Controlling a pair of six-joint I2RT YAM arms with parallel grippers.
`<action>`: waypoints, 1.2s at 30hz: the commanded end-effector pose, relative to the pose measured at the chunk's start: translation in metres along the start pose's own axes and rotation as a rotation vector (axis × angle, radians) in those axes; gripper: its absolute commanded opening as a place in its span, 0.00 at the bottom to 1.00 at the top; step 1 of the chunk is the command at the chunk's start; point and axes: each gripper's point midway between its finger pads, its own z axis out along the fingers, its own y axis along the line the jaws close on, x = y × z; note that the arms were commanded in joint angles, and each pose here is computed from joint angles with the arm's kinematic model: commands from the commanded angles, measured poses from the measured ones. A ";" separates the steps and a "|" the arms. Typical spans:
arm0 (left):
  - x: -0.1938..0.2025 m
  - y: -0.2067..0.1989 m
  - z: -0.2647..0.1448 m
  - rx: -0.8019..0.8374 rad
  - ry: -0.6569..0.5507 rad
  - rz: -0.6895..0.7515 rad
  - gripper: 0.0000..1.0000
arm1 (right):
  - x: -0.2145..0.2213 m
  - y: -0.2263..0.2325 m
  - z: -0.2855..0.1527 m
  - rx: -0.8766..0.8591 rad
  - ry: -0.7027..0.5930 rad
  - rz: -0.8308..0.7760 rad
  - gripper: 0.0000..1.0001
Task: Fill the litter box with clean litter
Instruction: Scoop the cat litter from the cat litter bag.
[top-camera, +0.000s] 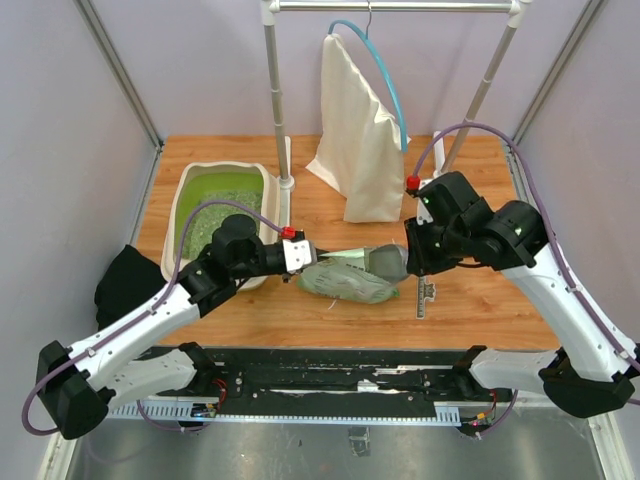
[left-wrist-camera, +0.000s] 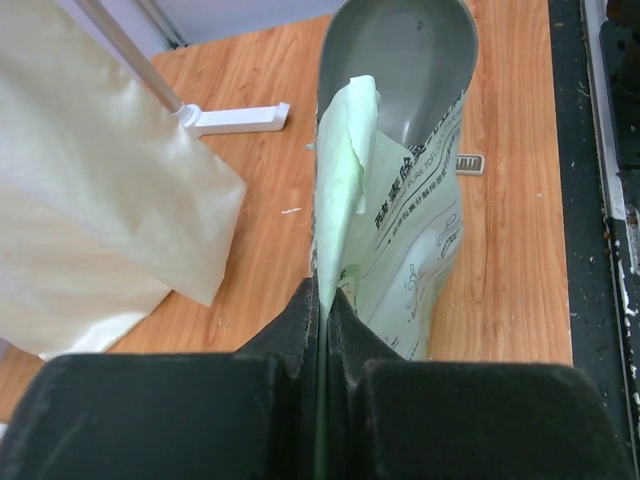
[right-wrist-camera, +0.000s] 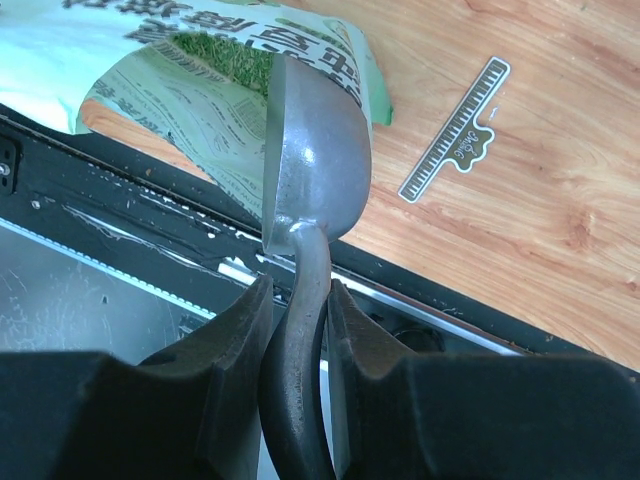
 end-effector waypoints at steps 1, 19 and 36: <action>-0.028 0.018 0.002 -0.038 -0.074 0.032 0.01 | 0.031 -0.018 0.009 0.074 0.149 -0.057 0.01; 0.016 0.010 -0.016 -0.165 0.062 -0.244 0.59 | 0.012 0.007 0.069 -0.059 0.203 -0.049 0.01; 0.030 -0.011 -0.021 -0.143 -0.086 -0.424 0.40 | 0.020 -0.008 0.095 0.036 0.293 -0.036 0.01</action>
